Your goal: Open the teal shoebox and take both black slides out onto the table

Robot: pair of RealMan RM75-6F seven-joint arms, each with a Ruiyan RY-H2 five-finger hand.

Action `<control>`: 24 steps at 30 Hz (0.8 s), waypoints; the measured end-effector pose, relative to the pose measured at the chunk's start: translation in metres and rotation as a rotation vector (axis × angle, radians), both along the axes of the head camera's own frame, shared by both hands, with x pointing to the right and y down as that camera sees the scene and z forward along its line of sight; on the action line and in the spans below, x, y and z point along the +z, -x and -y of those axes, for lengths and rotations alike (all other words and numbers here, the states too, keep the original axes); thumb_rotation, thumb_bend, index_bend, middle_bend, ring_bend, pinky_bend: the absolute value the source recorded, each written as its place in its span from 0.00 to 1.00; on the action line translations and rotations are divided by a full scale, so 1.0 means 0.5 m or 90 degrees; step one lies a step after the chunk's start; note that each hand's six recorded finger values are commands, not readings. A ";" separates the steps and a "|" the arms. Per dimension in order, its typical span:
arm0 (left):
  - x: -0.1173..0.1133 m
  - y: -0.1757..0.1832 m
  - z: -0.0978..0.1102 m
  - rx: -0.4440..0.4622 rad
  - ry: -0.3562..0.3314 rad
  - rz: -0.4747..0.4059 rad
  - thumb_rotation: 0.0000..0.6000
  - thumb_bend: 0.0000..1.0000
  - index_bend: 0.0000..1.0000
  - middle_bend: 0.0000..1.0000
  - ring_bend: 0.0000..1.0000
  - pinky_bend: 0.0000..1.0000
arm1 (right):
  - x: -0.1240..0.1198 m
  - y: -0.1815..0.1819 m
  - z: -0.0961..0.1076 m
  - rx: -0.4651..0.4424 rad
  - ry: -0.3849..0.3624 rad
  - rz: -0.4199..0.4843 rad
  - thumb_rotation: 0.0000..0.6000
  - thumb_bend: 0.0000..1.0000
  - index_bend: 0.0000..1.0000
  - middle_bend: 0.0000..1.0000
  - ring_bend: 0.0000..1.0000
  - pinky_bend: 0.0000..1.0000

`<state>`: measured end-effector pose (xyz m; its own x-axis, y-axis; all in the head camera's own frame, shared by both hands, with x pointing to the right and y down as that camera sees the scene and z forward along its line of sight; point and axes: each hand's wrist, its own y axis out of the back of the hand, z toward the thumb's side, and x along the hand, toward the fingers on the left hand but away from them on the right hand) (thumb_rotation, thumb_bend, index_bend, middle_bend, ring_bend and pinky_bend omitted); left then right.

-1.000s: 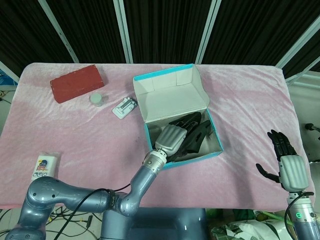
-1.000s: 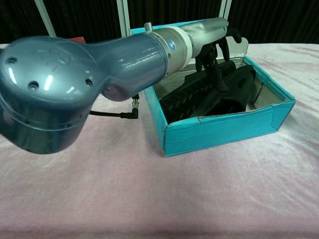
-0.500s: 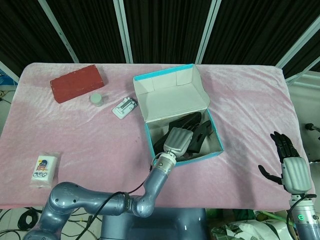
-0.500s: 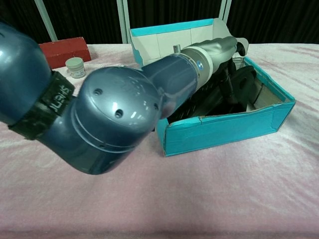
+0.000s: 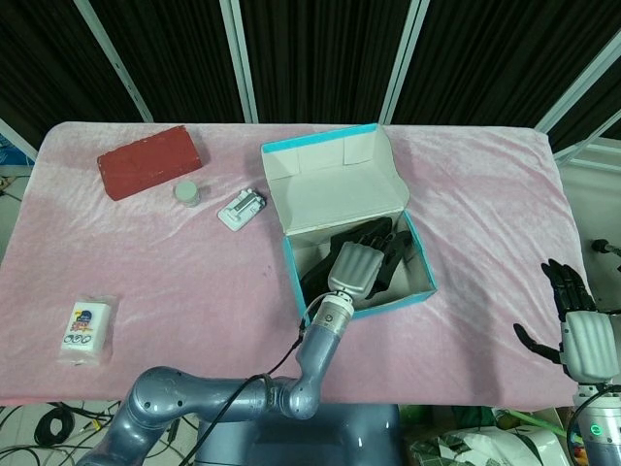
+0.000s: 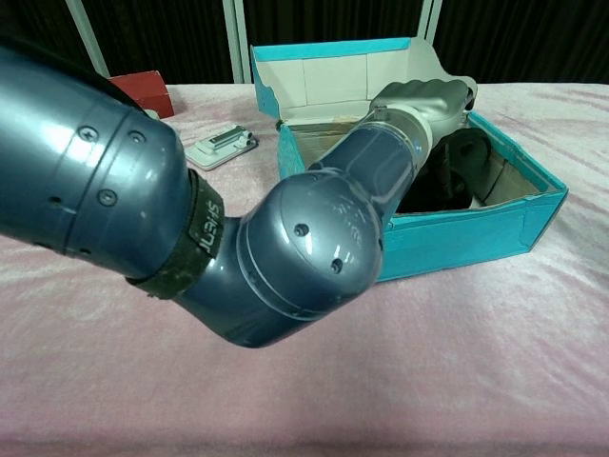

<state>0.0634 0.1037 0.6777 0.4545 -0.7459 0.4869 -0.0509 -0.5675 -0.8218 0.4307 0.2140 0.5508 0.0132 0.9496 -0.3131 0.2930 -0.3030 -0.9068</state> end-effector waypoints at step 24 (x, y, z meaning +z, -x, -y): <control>-0.017 0.008 -0.004 0.052 -0.159 -0.058 1.00 0.60 0.47 0.58 0.58 0.68 | -0.010 -0.008 -0.007 0.017 -0.005 0.027 1.00 0.15 0.01 0.05 0.02 0.23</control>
